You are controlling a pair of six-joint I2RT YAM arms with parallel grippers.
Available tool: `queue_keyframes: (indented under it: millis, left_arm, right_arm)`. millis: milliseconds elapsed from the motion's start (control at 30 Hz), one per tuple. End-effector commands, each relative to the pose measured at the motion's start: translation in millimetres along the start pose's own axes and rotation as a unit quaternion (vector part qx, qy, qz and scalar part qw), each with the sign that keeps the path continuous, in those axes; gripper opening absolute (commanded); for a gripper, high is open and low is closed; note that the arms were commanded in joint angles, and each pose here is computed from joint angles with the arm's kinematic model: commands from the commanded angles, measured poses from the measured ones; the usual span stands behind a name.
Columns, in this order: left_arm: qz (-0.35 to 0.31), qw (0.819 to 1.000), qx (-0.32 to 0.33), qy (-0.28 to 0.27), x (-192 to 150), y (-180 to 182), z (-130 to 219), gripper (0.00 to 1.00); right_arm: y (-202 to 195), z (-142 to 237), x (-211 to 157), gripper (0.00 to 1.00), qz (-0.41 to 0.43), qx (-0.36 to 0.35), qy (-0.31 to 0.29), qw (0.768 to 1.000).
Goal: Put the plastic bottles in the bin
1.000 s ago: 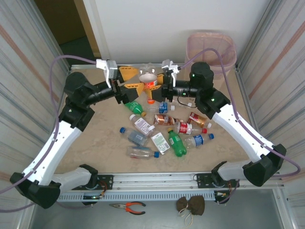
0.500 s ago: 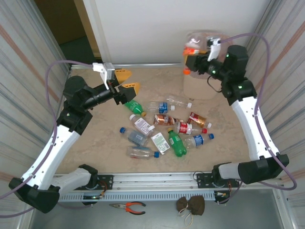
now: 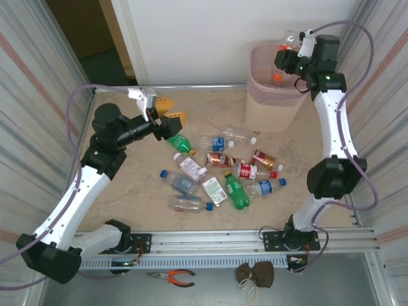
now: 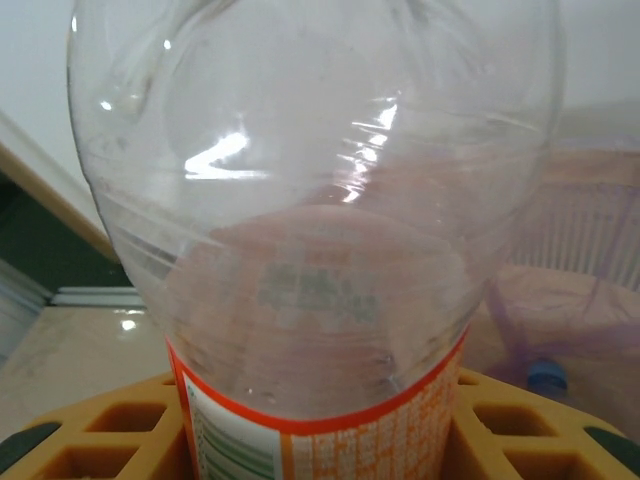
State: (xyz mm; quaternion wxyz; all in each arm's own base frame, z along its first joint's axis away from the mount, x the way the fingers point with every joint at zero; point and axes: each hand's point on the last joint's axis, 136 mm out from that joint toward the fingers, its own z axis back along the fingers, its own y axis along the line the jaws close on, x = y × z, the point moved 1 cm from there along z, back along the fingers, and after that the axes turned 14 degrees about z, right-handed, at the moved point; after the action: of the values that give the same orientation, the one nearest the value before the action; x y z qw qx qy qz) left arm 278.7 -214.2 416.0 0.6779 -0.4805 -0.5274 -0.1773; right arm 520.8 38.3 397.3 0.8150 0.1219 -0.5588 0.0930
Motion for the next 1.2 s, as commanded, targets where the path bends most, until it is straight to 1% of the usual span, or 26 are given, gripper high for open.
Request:
queue_keyframes:
  millis: [0, 200, 333, 600, 800, 933, 1067, 1167]
  left_arm:
    - [0.010, 1.000, 0.018, -0.002, -6.2, 15.1, 1.7, 0.78]
    - [0.031, 0.999, 0.041, 0.002, -18.8, 37.3, 4.5, 0.78]
    - [0.039, 0.998, 0.055, 0.010, -26.9, 49.5, 6.9, 0.78]
    - [0.061, 0.995, 0.079, 0.027, -48.3, 70.2, 9.6, 0.77]
    - [0.068, 0.993, 0.087, 0.039, -58.0, 76.7, 9.9, 0.77]
    - [0.072, 0.992, 0.091, 0.043, -61.3, 78.2, 10.7, 0.77]
    - [0.076, 0.992, 0.093, 0.044, -61.9, 79.0, 10.7, 0.76]
    - [0.079, 0.992, 0.093, 0.044, -62.1, 78.9, 11.0, 0.76]
  right_arm:
    - [-13.3, -15.7, -16.7, 0.47, 0.018, -0.020, 0.055, 0.998]
    - [-29.8, -53.5, -51.4, 0.47, 0.027, -0.032, 0.131, 0.990]
    - [-37.6, -74.5, -81.9, 0.47, 0.032, -0.039, 0.182, 0.982]
    - [-44.5, -95.4, -134.2, 0.47, 0.037, -0.037, 0.262, 0.964]
    - [-42.5, -98.4, -168.0, 0.47, 0.048, -0.026, 0.322, 0.945]
    - [-38.2, -89.6, -189.1, 0.47, 0.047, -0.018, 0.367, 0.929]
    - [-31.9, -77.1, -200.2, 0.47, 0.041, -0.011, 0.399, 0.916]
    - [-27.4, -68.1, -202.4, 0.48, 0.038, -0.010, 0.412, 0.910]
